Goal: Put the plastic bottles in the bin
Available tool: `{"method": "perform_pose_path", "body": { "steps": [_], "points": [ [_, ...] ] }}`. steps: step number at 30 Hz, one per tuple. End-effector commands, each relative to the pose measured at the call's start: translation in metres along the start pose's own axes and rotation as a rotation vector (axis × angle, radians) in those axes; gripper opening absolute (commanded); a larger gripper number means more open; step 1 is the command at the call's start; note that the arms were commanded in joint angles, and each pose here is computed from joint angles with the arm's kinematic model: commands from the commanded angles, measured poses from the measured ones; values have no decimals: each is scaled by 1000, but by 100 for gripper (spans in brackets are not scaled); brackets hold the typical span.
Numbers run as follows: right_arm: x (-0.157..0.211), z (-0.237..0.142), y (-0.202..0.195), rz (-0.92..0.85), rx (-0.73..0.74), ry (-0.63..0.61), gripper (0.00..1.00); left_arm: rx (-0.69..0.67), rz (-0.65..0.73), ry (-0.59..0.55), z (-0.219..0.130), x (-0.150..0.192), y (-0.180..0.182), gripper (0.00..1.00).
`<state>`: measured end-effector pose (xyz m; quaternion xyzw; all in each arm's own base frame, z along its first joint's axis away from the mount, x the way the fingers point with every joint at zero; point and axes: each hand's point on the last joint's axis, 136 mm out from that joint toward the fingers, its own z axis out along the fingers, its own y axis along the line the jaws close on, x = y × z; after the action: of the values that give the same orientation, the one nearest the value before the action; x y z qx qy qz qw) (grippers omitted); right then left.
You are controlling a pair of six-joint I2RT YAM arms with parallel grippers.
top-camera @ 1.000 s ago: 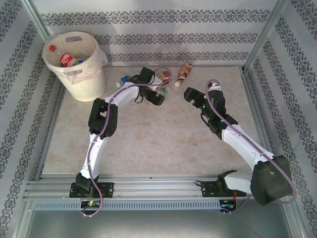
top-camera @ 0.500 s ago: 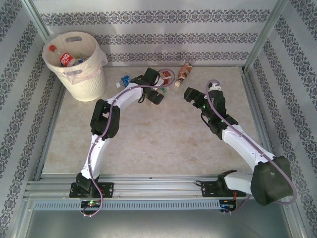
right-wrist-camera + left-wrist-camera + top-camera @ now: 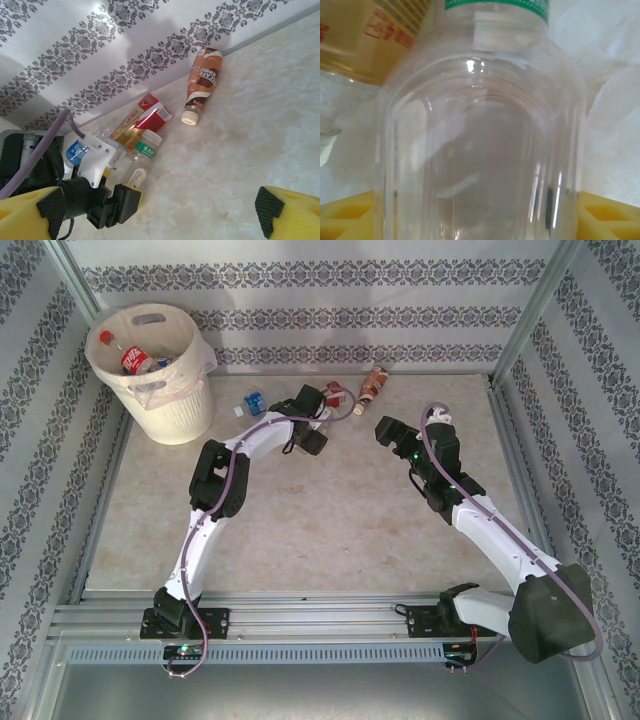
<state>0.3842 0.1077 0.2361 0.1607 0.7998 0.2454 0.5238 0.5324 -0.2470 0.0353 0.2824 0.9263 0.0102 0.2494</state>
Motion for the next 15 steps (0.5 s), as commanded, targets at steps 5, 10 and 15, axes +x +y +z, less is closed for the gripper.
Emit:
{"method": "perform_pose_path", "body": {
  "steps": [5, 10, 15],
  "points": [
    [-4, -2, 0, -40, -7, -14, 98, -4, -31, -61, -29, -14, -1, 60],
    [-2, 2, 16, -88, -80, 9, 98, 12, -67, -111, -56, -22, 0, 55],
    [3, 4, 36, -186, -139, 18, 98, 126, -67, -207, -92, -28, -18, 55]
  ]
}}
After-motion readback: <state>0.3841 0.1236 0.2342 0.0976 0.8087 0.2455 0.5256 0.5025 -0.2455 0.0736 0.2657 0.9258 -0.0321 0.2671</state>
